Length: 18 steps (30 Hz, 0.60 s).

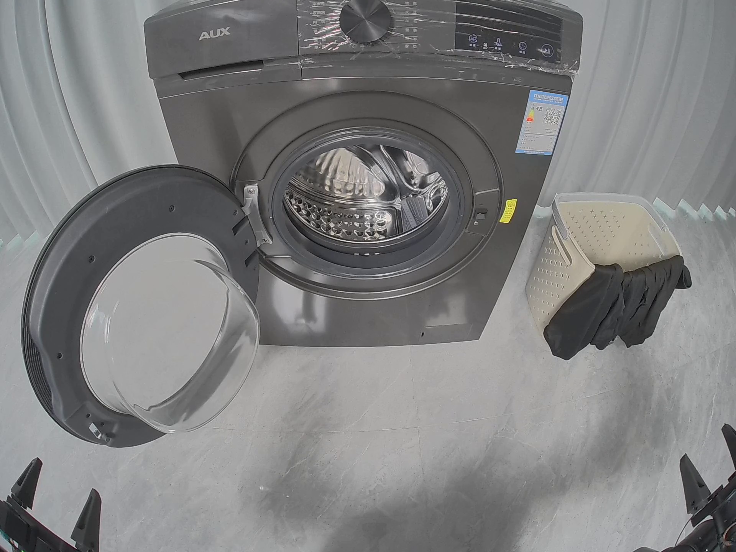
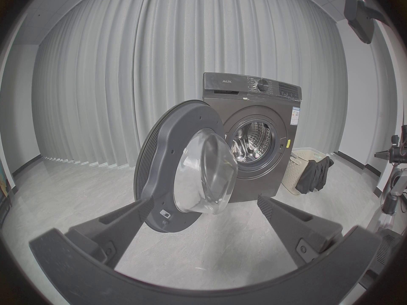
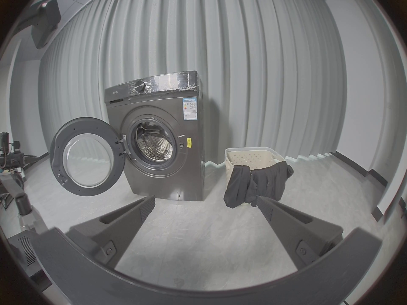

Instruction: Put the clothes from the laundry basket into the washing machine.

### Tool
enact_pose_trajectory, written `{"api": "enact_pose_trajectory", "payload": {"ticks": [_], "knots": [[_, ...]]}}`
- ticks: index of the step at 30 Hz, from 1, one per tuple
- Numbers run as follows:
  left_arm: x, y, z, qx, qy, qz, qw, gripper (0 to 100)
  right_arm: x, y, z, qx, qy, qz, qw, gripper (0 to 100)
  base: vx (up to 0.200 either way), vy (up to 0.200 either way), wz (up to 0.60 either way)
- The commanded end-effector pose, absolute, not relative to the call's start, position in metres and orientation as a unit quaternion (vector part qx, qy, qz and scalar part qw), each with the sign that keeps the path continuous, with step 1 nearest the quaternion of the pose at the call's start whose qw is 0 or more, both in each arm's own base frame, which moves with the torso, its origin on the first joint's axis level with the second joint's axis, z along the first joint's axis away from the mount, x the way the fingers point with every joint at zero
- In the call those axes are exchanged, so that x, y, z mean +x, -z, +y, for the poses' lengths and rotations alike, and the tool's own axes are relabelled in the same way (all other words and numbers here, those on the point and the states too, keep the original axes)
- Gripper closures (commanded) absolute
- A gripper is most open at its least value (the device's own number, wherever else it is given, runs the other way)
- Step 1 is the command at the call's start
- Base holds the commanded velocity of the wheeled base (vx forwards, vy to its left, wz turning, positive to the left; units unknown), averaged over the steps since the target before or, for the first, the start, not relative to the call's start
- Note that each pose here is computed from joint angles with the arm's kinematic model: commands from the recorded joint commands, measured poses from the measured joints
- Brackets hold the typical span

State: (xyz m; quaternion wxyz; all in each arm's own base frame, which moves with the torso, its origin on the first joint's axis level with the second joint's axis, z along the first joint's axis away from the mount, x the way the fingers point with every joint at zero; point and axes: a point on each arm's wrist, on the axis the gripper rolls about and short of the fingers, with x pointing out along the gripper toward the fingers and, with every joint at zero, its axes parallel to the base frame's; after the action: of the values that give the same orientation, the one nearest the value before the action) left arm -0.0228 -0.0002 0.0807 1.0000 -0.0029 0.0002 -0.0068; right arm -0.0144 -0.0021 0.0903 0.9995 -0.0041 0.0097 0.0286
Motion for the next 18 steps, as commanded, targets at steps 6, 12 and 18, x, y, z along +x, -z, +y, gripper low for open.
{"api": "enact_pose_trajectory", "payload": {"ticks": [6, 12, 18], "knots": [[-0.0228, -0.0755, -0.0002, -0.003, 0.007, 0.000, 1.000, 0, -0.0228, -0.0753, 0.0004, -0.008, -0.014, 0.001, 1.000, 0, 0.000, 0.000, 0.00], [-0.0228, -0.0753, -0.0002, 0.000, 0.006, 0.001, 1.000, 0, -0.0233, -0.0753, 0.0008, -0.012, -0.026, 0.006, 1.000, 0, 0.000, 0.000, 0.00], [-0.0227, -0.0754, -0.0002, -0.004, 0.005, 0.002, 1.000, 0, -0.0233, -0.0756, 0.0009, -0.011, -0.025, 0.004, 1.000, 0, 0.000, 0.000, 0.00]]}}
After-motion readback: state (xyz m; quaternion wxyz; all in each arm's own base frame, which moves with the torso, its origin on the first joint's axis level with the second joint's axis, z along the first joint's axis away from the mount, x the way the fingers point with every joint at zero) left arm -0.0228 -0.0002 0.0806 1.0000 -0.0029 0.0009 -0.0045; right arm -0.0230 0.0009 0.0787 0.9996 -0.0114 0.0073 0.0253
